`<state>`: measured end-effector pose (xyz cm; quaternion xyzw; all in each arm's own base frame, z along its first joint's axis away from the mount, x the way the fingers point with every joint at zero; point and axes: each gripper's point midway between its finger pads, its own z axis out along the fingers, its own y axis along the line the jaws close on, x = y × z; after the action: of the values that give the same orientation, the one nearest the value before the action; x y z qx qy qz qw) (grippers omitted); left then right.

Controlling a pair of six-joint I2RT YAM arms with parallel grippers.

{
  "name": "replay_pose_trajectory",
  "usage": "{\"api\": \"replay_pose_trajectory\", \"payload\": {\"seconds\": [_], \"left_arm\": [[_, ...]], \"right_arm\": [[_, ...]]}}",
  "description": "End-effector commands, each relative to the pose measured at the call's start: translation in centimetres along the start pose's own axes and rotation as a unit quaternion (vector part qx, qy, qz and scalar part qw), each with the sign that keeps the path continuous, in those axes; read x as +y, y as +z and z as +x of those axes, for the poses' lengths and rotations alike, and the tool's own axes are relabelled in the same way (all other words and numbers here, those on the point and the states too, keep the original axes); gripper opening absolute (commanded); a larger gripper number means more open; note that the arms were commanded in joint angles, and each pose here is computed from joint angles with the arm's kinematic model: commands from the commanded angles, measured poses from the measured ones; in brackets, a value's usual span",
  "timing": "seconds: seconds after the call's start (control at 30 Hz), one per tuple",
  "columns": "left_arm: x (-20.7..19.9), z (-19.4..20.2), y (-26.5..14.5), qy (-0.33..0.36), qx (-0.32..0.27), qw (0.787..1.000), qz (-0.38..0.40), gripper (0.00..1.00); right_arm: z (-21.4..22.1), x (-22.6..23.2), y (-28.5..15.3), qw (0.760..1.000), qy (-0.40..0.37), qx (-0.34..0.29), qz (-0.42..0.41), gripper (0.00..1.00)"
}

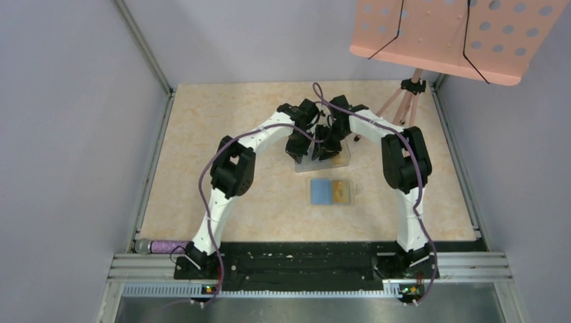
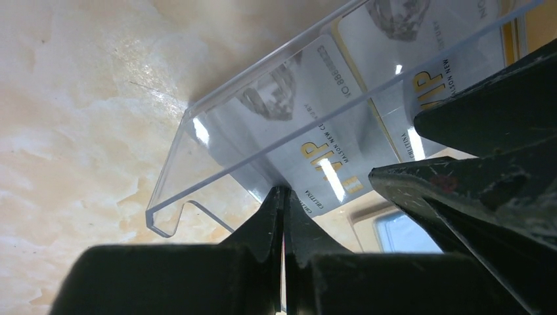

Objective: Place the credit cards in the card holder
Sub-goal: Pick up the credit card from the storage box.

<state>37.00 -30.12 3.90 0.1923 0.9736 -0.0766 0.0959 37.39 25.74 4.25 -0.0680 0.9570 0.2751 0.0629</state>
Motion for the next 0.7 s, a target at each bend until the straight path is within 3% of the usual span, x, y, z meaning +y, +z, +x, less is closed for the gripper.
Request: {"api": "replay_pose_trajectory", "payload": {"seconds": [0.0, 0.37, 0.57, 0.67], "left_arm": [[-1.6, 1.7, 1.1, 0.033, 0.034, 0.999, 0.013, 0.00], [-1.9, 2.2, 1.5, 0.029, 0.036, 0.999, 0.023, 0.00], [-2.0, 2.4, 1.6, 0.027, 0.039, 0.999, 0.026, 0.00], [-2.0, 2.4, 1.6, 0.027, 0.039, 0.999, 0.026, 0.00]], "right_arm": [[0.0, 0.5, 0.7, 1.000, 0.009, -0.005, -0.021, 0.37], [0.3, 1.3, 1.6, 0.998, 0.023, 0.003, -0.055, 0.27], [0.0, 1.8, 1.1, 0.998, 0.021, -0.005, -0.061, 0.14], [-0.4, 1.5, 0.5, 0.999, 0.014, -0.020, -0.043, 0.13]]}}
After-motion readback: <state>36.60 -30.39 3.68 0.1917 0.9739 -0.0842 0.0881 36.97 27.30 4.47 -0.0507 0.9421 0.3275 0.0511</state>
